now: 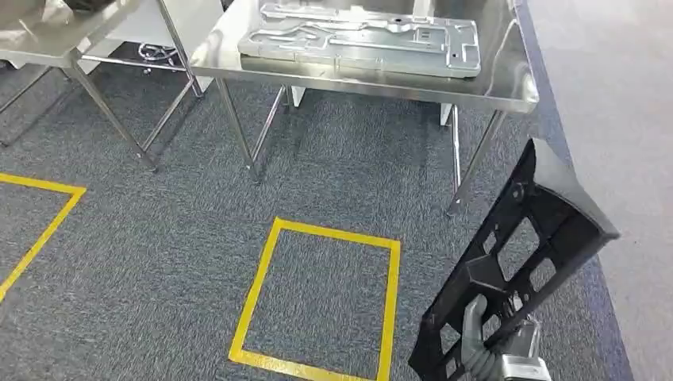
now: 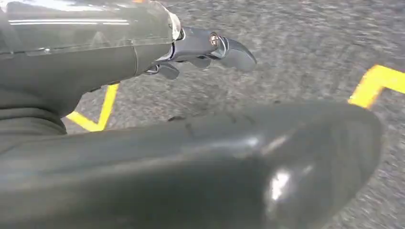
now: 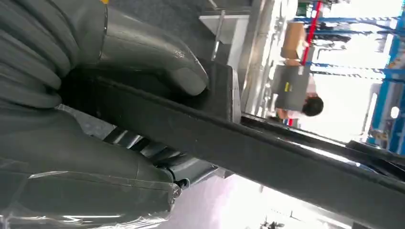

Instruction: Take the parts from the cabinet and place them on the table.

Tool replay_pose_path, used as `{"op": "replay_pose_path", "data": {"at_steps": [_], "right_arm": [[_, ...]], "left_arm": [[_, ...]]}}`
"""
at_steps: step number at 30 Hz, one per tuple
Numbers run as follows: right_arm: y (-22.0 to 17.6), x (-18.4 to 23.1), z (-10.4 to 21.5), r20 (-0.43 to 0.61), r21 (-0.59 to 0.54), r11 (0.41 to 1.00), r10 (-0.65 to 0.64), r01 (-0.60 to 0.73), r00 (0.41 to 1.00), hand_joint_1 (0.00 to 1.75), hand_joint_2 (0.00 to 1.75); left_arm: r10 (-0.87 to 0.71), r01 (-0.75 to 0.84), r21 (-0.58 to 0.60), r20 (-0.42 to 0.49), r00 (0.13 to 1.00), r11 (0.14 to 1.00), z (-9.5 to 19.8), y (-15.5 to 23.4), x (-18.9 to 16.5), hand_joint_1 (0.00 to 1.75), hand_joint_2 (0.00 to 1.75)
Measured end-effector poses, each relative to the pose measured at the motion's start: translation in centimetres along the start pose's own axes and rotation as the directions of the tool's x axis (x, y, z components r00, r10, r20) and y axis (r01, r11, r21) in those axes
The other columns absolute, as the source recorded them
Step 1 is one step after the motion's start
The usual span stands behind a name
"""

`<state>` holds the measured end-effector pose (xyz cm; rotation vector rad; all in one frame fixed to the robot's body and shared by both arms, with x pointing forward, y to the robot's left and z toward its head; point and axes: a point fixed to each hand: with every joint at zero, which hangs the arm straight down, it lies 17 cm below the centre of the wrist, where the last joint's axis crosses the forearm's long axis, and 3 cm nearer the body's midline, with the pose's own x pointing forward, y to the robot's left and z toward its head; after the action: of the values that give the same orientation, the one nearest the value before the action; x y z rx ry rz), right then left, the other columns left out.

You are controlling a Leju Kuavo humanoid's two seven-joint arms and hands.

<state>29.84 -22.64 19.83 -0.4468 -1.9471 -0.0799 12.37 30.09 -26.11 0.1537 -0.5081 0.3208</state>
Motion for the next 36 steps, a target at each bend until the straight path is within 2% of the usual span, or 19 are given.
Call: {"op": "replay_pose_path", "data": {"at_steps": [10,14,18,22,27,30,34,36], "right_arm": [[-0.4,-1.1,-0.1,-0.029,-0.026,1.0,-0.008,0.007,1.0,1.75,1.75],[-1.2,-1.9,-0.7,-0.041,-0.038,0.998,0.048,-0.05,0.998,1.75,1.75],[-3.6,-2.8,-1.4,-0.051,-0.103,0.985,0.134,-0.139,0.99,1.75,1.75],[-7.1,-1.7,-2.9,-0.007,-0.23,0.937,0.27,-0.265,0.963,1.75,1.75],[-9.9,3.5,-4.7,0.137,-0.388,0.857,0.417,-0.339,0.899,1.75,1.75],[-10.0,6.1,-5.1,0.202,-0.435,0.834,0.457,-0.339,0.866,1.75,1.75],[-10.1,7.0,-5.4,0.214,-0.458,0.806,0.509,-0.375,0.834,1.75,1.75],[-9.9,7.7,-5.8,0.226,-0.47,0.777,0.565,-0.419,0.794,1.75,1.75]], "left_arm": [[-0.009,0.009,0.005,-0.015,1.0,1.0,0.2,0.5,-0.8,0.0,0.0],[-0.017,0.017,0.0,-0.011,1.0,1.0,0.1,0.4,-0.5,0.0,0.0],[-0.031,0.031,-0.011,-0.012,0.999,0.999,0.1,0.2,-0.5,0.0,0.0],[-0.049,0.049,-0.026,-0.015,0.999,0.998,0.1,-0.1,-0.6,0.0,0.0],[-0.067,0.067,-0.029,-0.01,0.998,0.997,-0.1,0.0,-0.1,0.0,0.0],[-0.073,0.073,-0.033,-0.006,0.997,0.997,-0.2,-0.2,0.1,0.0,0.0],[-0.084,0.083,-0.035,-0.014,0.996,0.996,0.0,-0.1,-0.3,0.0,0.0],[-0.091,0.09,-0.036,-0.018,0.996,0.995,0.1,0.0,-0.6,0.0,0.0]]}}
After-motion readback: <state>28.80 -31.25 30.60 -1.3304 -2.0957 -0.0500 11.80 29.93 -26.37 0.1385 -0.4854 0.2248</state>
